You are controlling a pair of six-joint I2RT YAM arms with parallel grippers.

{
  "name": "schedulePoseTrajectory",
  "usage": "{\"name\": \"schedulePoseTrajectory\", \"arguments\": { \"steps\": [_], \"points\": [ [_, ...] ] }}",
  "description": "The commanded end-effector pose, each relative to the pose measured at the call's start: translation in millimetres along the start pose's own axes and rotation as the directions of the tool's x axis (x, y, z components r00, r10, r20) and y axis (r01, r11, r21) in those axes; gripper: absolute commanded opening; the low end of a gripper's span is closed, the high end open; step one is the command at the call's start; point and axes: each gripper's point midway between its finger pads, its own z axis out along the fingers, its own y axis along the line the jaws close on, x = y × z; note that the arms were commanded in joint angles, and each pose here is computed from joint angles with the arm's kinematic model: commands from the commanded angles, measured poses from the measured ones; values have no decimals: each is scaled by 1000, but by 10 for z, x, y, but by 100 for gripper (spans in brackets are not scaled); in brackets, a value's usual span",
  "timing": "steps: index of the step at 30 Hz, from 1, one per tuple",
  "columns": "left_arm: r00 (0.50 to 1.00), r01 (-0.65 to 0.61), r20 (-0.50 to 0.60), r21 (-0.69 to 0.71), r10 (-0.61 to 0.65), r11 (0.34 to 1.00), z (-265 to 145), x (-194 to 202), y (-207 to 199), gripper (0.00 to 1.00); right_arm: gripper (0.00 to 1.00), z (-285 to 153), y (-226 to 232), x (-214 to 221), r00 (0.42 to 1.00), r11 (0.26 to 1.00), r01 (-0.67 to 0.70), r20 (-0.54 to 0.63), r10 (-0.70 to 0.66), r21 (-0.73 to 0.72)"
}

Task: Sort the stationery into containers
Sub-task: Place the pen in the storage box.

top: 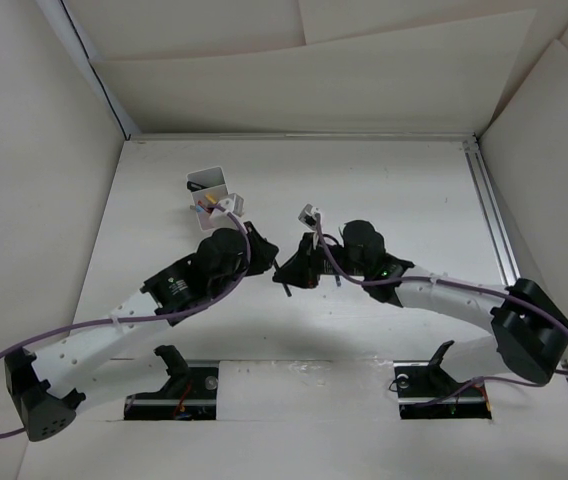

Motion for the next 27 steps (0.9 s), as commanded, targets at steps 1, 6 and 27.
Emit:
{"name": "schedulePoseTrajectory", "arguments": {
  "steps": [1, 6, 27],
  "points": [
    [998, 14, 59, 35, -16, 999, -125, -244, -150, 0, 11, -17, 59, -326, 994, 997, 74, 73, -76, 26],
    [994, 23, 107, 17, -25, 1000, -160, -345, -109, 0, 66, -93, 133, -381, 993, 996, 89, 81, -90, 23],
    [731, 361, 676, -494, 88, 791, 12, -1475, 1208, 0, 92, -987, 165, -293, 956, 951, 188, 175, -234, 244]
  ]
}}
